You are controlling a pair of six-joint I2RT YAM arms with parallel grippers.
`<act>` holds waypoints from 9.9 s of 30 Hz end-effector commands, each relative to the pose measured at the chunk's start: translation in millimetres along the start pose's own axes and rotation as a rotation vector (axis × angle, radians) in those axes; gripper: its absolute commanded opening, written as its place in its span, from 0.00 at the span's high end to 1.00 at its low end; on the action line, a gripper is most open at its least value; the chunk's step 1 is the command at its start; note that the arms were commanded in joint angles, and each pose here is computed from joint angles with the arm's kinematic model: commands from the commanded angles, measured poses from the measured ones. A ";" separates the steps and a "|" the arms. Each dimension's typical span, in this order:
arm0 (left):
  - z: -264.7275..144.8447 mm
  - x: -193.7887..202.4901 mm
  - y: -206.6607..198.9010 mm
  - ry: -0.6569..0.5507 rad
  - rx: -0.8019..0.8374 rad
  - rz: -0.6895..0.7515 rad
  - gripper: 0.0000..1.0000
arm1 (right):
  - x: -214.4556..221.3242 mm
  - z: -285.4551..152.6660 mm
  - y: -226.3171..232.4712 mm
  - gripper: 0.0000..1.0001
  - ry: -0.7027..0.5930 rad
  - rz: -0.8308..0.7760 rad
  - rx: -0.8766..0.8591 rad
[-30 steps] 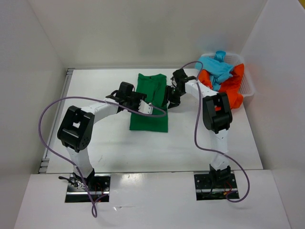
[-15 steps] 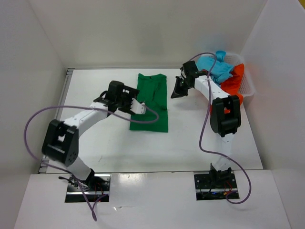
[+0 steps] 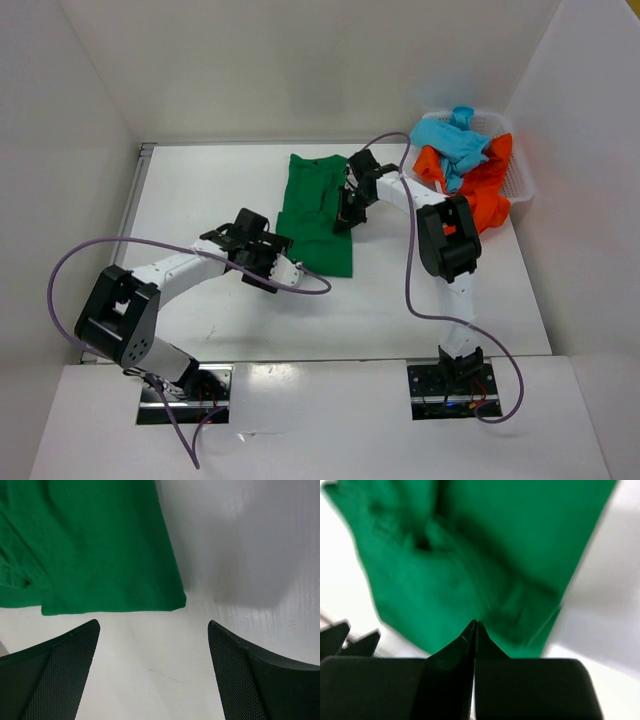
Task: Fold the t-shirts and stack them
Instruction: Fold the folded rectangular tshirt in 1/3 of the way, then grab one side of the 2/3 rectangular tshirt with both arms, then fold the long partially folded tshirt into a neat square, then smooth out wrinkles on the folded tshirt, then put the neatly folded tshirt into the corner of the board with the left arm
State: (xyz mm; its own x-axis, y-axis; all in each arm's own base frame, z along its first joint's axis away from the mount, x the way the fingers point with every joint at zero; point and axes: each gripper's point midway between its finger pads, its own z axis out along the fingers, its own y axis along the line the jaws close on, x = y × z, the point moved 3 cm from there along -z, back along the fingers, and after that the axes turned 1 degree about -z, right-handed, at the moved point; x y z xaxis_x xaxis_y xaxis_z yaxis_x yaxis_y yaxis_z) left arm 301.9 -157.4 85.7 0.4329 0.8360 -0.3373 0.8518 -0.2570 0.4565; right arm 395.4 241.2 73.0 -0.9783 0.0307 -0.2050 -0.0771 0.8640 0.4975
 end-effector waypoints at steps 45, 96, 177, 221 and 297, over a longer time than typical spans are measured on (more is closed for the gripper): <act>46.9 -17.3 1.7 -0.129 0.025 0.081 0.75 | 86.2 -24.3 -14.0 0.34 -0.030 0.076 0.021; -103.8 -133.5 -86.3 -0.241 0.395 -0.492 0.95 | 288.0 -161.6 31.5 1.00 0.198 0.162 0.017; -11.6 -100.5 25.8 -0.296 0.293 -1.018 0.00 | 72.5 -80.9 -3.3 0.93 -0.184 0.157 0.094; 30.5 -10.9 20.2 -0.128 0.249 -1.467 0.00 | 102.2 -68.1 -25.2 0.78 -0.168 0.243 0.208; -82.8 465.7 112.3 0.542 -0.672 -1.522 1.00 | 75.1 -125.7 -41.0 0.81 -0.218 0.272 0.302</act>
State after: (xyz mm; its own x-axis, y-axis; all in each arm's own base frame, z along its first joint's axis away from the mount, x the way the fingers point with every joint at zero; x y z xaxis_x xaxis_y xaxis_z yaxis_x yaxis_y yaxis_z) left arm 580.8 226.1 60.7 -0.7925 0.2280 -0.5656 0.0694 0.9552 0.2878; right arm 295.0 138.0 128.6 -0.8843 0.3848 -0.2646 0.3022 0.9035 0.3039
